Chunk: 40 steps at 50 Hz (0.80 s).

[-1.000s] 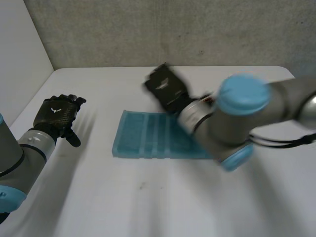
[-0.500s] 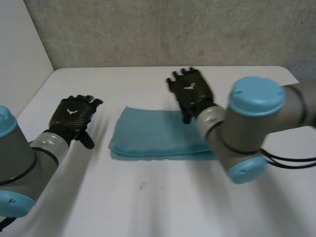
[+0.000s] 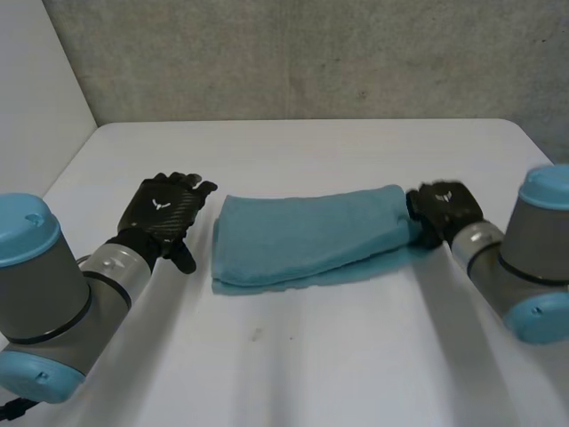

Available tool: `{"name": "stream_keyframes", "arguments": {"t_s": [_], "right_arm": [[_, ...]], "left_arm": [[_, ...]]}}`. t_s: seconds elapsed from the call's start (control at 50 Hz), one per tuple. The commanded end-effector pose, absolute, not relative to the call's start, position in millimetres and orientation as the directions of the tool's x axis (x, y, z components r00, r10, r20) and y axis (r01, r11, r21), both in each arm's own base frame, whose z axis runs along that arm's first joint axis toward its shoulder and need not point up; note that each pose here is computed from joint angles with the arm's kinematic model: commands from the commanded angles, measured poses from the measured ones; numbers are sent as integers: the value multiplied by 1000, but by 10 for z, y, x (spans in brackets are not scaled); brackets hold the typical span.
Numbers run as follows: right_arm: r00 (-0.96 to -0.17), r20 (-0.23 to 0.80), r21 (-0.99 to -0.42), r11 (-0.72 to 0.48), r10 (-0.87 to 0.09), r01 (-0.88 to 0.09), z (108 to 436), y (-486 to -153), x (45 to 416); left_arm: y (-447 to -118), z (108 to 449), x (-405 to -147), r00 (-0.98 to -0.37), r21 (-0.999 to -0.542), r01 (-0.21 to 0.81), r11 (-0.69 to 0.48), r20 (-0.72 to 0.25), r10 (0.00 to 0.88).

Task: Fold the laundry

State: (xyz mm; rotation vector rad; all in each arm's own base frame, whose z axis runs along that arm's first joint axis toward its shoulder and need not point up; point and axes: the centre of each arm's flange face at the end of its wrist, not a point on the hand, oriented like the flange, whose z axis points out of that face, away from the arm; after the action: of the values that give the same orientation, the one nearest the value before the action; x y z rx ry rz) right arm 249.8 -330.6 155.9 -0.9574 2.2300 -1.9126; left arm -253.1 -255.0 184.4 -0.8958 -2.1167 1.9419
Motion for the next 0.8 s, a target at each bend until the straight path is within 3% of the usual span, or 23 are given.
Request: {"name": "stream_keyframes", "arguments": {"t_s": [0.02, 0.08, 0.18, 0.24, 0.3, 0.38, 0.4, 0.48, 0.54, 0.66, 0.8], "right_arm": [[-654, 441, -897, -278, -614, -344, 2114, -2761, 3614], [-583, 443, -895, -307, -681, -323, 1996, -2525, 3921], [-391, 431, -894, -329, -813, -303, 1504, -1913, 4439], [-337, 434, -888, -332, -836, -319, 1338, -1755, 4519], [-368, 439, -885, -323, -820, -336, 1331, -1805, 4515], [-508, 418, -905, -294, -753, -308, 1685, -1970, 4438], [-576, 362, -932, -260, -733, -254, 1918, -2038, 4371], [-691, 154, -988, -124, -706, -93, 2241, -2280, 4138], [-717, 61, -998, -41, -694, -46, 2224, -2435, 3994], [-722, 0, -991, 99, -691, -94, 2050, -2639, 3777], [-751, -24, -952, 245, -660, -184, 1536, -2861, 3688]], "left_arm": [[-2551, 1965, -2513, -823, -947, 318, -35, -295, 486], [-2590, 2038, -2484, -833, -951, 304, -49, -291, 470], [-2637, 2114, -2473, -852, -964, 262, -51, -255, 458], [-2662, 2139, -2466, -860, -970, 239, -47, -234, 453], [-2720, 2210, -2462, -874, -980, 192, -46, -192, 446], [-2775, 2262, -2491, -876, -985, 167, -37, -165, 452], [-2784, 2267, -2500, -876, -986, 164, -35, -162, 454], [-2827, 2250, -2615, -865, -988, 154, -9, -139, 482], [-2829, 2219, -2732, -854, -991, 126, 47, -85, 513], [-2825, 1909, -2951, -839, -967, 71, 246, 75, 539], [-2815, 1604, -2990, -845, -931, 107, 348, 99, 525]]}}
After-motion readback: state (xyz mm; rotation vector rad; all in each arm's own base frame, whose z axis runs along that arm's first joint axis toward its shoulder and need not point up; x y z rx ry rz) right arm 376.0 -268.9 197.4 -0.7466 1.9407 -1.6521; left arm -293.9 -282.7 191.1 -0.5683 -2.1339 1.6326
